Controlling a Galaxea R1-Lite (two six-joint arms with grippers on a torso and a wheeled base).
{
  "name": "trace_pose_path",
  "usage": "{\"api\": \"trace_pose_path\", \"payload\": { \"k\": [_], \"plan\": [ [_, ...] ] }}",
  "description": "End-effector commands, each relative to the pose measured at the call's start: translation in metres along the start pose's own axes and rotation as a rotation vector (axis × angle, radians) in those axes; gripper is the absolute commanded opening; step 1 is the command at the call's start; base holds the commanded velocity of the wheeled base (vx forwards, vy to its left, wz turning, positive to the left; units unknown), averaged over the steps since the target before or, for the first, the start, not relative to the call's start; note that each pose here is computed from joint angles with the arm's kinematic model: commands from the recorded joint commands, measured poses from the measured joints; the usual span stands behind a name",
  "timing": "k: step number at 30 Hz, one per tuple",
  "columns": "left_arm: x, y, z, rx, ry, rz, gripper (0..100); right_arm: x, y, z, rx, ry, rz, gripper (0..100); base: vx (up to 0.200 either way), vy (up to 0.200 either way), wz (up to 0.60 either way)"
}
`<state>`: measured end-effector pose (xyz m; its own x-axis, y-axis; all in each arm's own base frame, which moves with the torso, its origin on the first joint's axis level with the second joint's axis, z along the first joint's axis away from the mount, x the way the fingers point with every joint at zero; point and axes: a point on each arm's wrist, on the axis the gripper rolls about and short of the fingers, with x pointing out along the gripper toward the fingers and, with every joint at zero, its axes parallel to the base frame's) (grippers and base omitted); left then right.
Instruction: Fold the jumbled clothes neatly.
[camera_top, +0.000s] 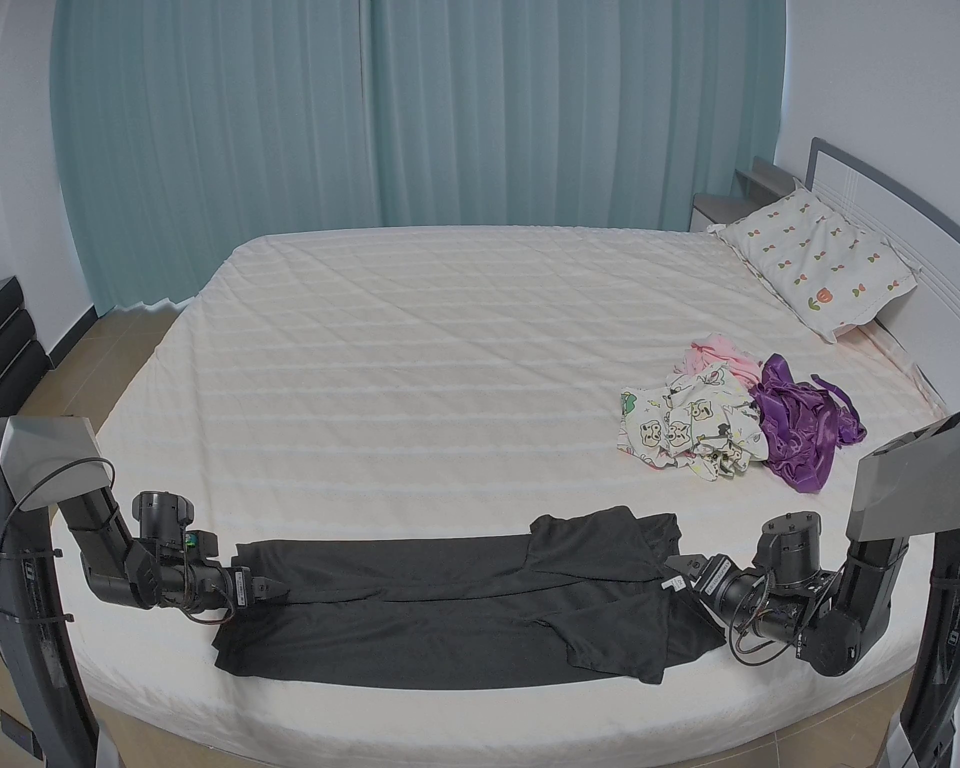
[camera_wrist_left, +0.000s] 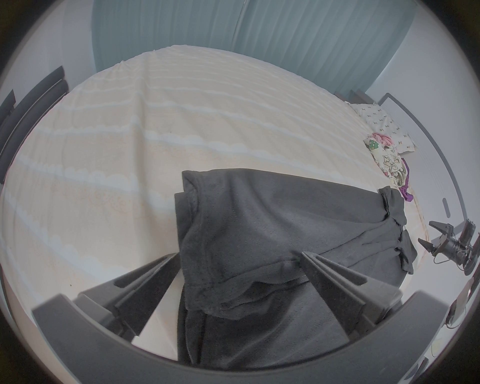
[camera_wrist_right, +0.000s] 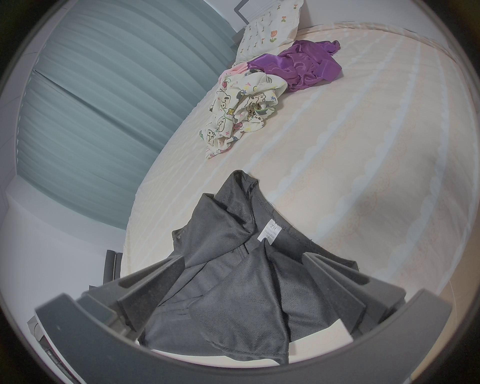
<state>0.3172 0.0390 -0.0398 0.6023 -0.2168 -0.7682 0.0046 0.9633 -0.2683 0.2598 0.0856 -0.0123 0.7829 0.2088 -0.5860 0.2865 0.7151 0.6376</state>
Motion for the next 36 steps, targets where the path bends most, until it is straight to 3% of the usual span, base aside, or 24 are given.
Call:
{"api": "trace_pose_path", "payload": {
  "k": [1,20,30,31,36],
  "plan": [
    [0.005,0.003,-0.002,-0.009,0.008,-0.002,100,0.0,0.0,0.0,-0.001,0.001,0.0,100,0.0,0.0,0.0],
    [0.007,-0.004,0.002,-0.018,0.008,-0.123,100,0.0,0.0,0.0,0.001,-0.001,-0.002,100,0.0,0.0,0.0],
    [0.009,-0.006,0.002,-0.009,0.01,-0.125,100,0.0,-0.001,0.0,0.003,-0.001,-0.004,100,0.0,0.0,0.0],
    [0.01,-0.005,0.001,-0.006,0.011,-0.119,0,0.0,-0.001,0.0,0.003,-0.001,-0.004,100,0.0,0.0,0.0],
    [0.01,-0.007,0.001,0.0,0.012,-0.118,0,0.0,-0.001,0.001,0.004,-0.003,-0.003,100,0.0,0.0,0.0]
  ]
}}
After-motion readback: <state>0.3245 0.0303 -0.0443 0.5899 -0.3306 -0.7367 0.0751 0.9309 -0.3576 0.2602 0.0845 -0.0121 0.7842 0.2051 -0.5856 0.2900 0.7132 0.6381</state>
